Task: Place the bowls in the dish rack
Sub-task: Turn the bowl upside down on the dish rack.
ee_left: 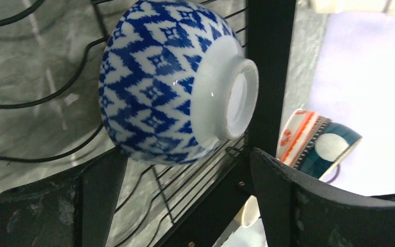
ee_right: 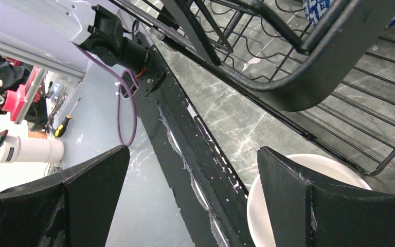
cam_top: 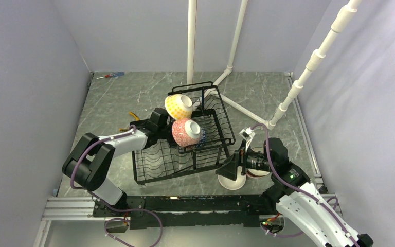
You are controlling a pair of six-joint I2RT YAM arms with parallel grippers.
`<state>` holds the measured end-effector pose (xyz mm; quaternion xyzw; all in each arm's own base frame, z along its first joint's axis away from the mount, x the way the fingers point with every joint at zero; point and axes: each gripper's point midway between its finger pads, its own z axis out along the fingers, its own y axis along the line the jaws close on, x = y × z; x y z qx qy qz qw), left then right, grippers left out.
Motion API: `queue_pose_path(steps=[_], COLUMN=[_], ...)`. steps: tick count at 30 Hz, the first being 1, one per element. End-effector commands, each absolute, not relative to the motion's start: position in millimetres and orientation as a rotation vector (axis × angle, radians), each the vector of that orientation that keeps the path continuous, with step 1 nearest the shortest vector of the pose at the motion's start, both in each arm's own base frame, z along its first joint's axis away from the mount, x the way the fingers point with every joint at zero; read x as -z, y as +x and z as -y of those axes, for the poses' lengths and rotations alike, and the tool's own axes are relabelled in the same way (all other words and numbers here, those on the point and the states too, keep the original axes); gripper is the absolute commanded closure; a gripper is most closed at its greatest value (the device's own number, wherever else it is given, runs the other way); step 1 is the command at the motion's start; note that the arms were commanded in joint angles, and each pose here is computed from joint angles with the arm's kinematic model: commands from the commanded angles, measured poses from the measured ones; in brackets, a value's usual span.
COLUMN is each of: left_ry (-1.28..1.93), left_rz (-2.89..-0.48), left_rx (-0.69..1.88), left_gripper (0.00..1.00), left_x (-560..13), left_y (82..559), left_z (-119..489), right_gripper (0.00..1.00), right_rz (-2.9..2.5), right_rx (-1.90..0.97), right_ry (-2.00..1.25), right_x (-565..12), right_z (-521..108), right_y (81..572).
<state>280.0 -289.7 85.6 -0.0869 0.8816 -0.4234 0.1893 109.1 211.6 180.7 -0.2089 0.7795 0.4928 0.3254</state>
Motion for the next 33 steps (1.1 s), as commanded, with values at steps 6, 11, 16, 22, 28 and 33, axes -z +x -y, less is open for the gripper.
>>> queue_pose_path(steps=[6,11,16,22,28,33], left_ry=[-0.178,-0.155,-0.093,-0.079,-0.090,-0.120], left_rz=[-2.533,-2.419,-2.340,-2.290,-2.257,-2.219], left_rx=[0.981,1.197,1.356,1.470,1.529,1.546], left_gripper=[0.07,0.23,0.47,0.57,0.68,0.69], left_x=[-89.2,-103.8,-109.7,-105.5,-97.0,-95.2], left_y=[276.2,279.4,286.4,297.8,313.6,327.9], left_z=[259.8,269.6,289.2,306.7,319.8,325.8], right_gripper=[0.00,0.00,0.00,0.00,0.00,0.00], right_rz=[-1.970,-1.967,-1.965,-1.963,-1.962,-1.970], right_rx=[-1.293,-1.302,-1.301,-1.287,-1.276,-1.262], right_ry=[-0.567,-0.570,-0.576,-0.576,-0.572,-0.569], right_x=[-200.2,-200.7,-202.7,-205.8,-207.2,-206.2], right_z=[-214.3,-215.7,-216.3,-215.3,-214.1,-212.6], right_y=[112.9,113.2,113.9,114.8,115.4,116.0])
